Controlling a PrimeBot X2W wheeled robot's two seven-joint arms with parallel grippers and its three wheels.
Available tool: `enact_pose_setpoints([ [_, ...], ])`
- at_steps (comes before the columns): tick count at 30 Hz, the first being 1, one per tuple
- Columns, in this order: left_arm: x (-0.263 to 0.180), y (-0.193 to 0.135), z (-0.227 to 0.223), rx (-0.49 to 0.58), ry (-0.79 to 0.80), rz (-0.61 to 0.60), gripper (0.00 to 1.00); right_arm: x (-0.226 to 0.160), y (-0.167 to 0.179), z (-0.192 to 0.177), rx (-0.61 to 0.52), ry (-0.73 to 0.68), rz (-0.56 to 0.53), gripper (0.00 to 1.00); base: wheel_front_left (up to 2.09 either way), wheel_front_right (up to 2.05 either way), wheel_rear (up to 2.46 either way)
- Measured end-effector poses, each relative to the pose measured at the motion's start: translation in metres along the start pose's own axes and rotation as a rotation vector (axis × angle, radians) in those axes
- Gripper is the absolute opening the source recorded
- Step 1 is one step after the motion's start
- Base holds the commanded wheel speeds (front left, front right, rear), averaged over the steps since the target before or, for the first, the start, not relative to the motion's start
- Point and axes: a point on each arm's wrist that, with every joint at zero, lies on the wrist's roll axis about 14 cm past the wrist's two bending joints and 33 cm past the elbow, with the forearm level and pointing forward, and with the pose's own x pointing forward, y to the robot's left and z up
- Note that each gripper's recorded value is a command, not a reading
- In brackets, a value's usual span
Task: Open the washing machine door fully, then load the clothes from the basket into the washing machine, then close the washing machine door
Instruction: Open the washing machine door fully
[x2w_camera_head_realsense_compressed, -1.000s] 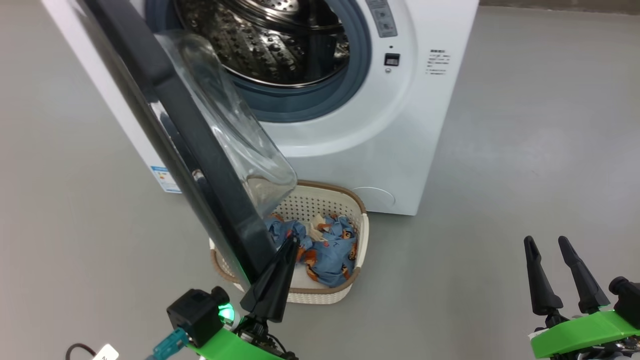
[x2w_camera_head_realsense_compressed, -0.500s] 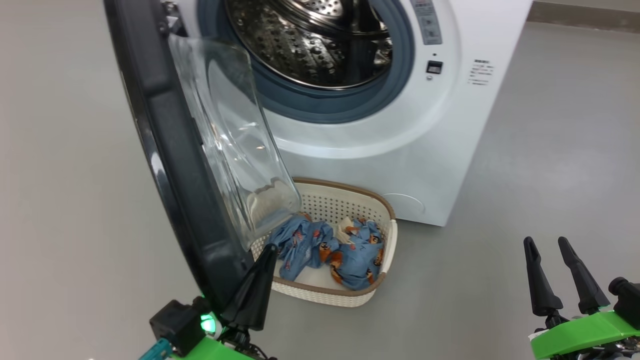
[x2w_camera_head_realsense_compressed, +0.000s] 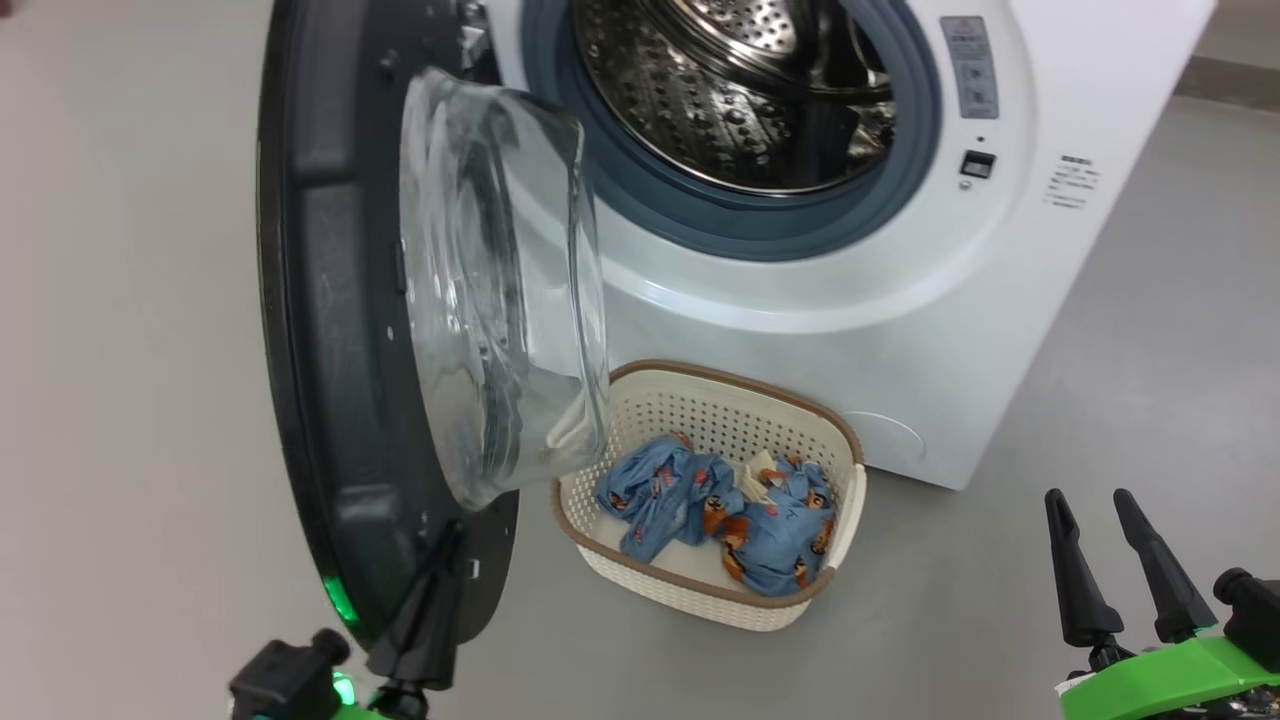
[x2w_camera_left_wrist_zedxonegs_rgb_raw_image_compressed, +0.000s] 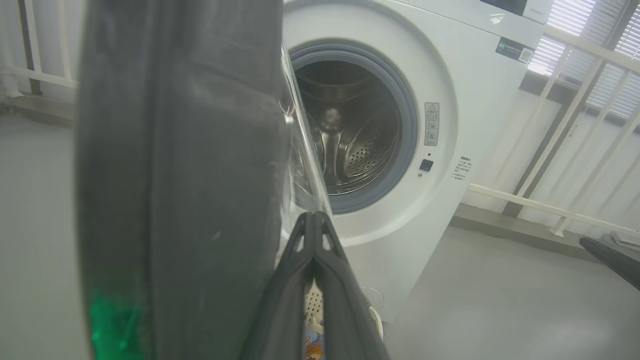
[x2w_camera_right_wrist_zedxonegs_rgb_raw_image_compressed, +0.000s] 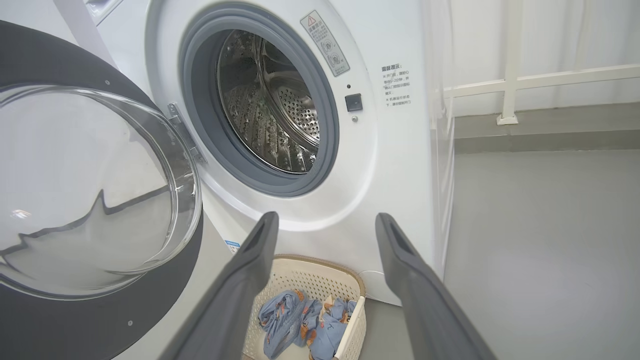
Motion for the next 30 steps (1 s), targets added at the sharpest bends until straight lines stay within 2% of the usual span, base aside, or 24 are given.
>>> enact_pose_setpoints([
  [10,-0.015,0.041,0.015,0.023,-0.039,0.116,0.0,0.004,0.018,0.002,0.005,-0.006,0.043,1.0,0.0,0.0,0.0],
  [17,-0.011,0.059,0.017,0.034,-0.039,0.159,0.0,0.002,0.013,0.0,0.011,-0.005,0.025,1.0,0.0,0.0,0.0],
  [30,0.004,0.122,0.038,0.11,-0.054,0.306,0.0,0.003,-0.006,-0.014,0.036,0.026,-0.023,1.0,0.0,0.0,0.0],
])
